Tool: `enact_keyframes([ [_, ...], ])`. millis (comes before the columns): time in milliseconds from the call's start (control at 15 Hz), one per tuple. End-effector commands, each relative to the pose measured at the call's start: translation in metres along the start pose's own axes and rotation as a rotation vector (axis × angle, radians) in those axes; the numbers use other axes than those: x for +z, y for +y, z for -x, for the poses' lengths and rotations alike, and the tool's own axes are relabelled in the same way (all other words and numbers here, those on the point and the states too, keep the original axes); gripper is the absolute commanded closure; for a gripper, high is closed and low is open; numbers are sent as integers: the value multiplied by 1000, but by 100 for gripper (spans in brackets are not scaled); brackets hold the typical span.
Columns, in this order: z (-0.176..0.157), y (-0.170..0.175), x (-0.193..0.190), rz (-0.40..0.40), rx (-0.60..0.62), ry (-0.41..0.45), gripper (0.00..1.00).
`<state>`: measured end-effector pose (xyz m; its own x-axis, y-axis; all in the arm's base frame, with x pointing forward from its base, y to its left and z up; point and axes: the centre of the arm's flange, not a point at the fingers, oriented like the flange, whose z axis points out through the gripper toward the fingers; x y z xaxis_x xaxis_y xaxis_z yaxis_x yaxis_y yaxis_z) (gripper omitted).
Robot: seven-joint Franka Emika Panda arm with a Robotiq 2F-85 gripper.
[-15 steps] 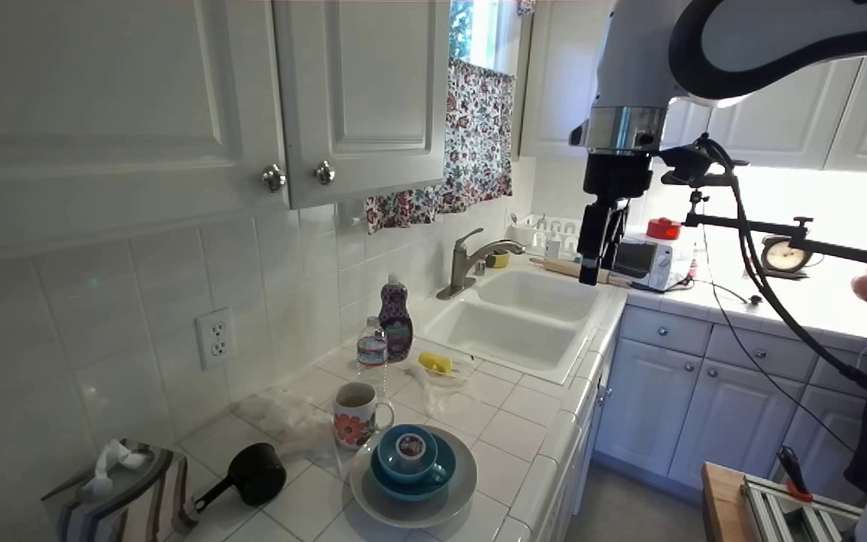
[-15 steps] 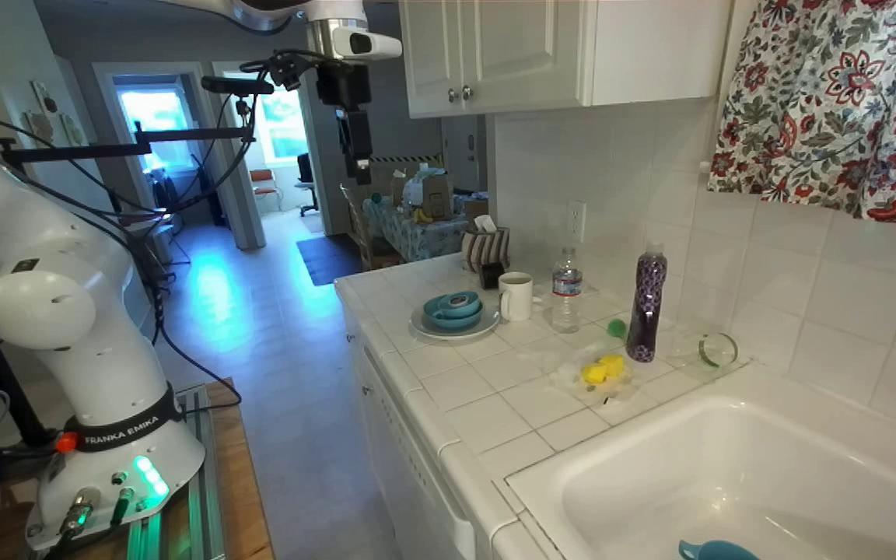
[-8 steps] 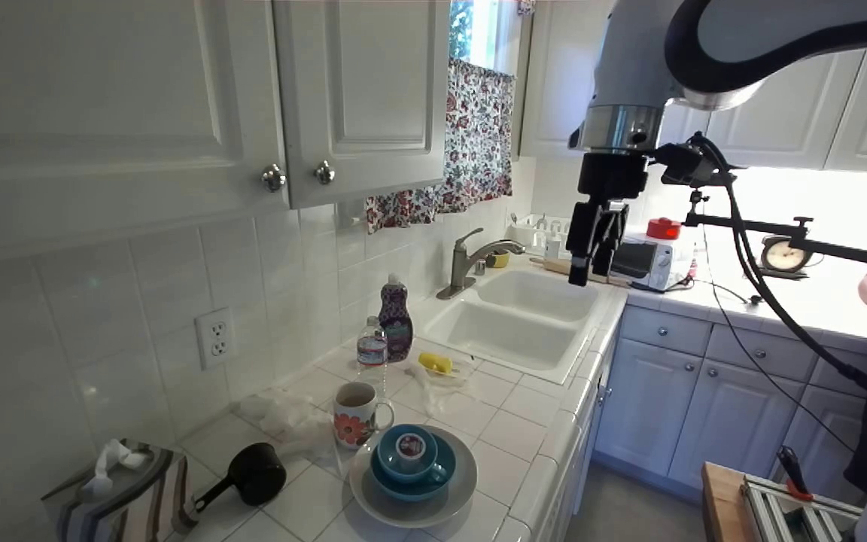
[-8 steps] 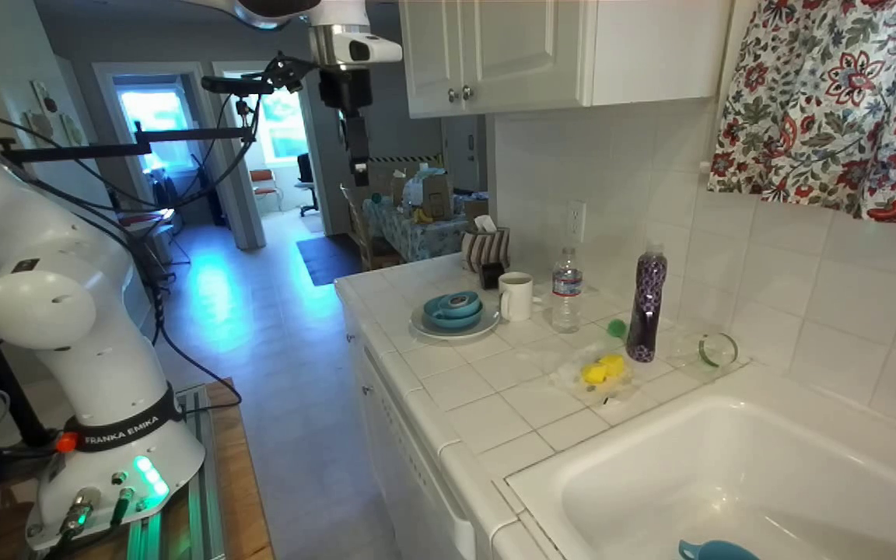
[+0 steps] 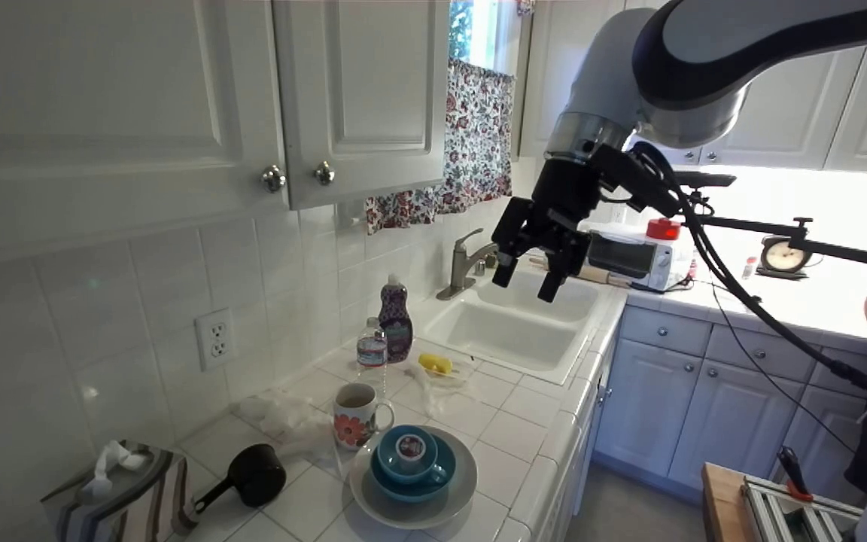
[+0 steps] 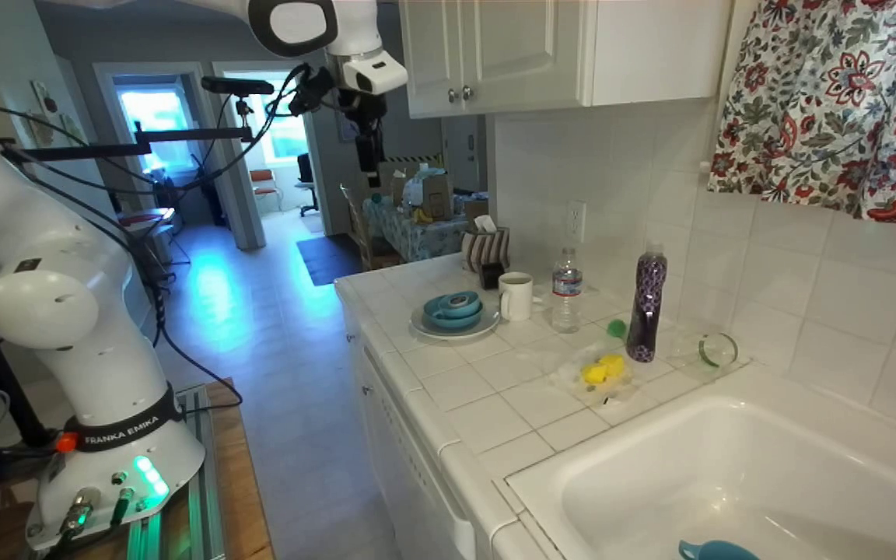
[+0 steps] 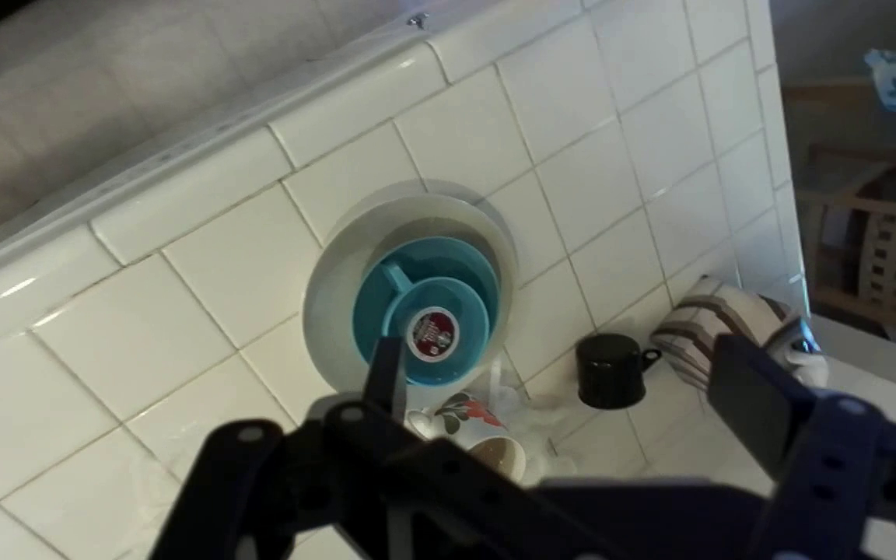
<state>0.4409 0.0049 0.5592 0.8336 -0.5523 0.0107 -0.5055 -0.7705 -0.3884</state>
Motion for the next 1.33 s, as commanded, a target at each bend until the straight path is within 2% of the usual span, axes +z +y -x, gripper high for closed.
enact_keyframes([
  [0, -17, -39, 39, -131, 125, 86, 0],
  [200, -32, -64, 69, -222, 208, 197, 0],
  [467, -44, -80, 127, -284, 239, 326, 0],
  [600, -49, -87, 155, -282, 240, 367, 0],
  [667, -50, -90, 167, -262, 237, 364, 0],
  [733, -40, -77, 145, -257, 215, 353, 0],
  [933, -45, -77, 171, -245, 220, 352, 0],
  [1133, -47, -81, 167, -253, 219, 357, 0],
  [1267, -58, -86, 184, -296, 256, 378, 0],
])
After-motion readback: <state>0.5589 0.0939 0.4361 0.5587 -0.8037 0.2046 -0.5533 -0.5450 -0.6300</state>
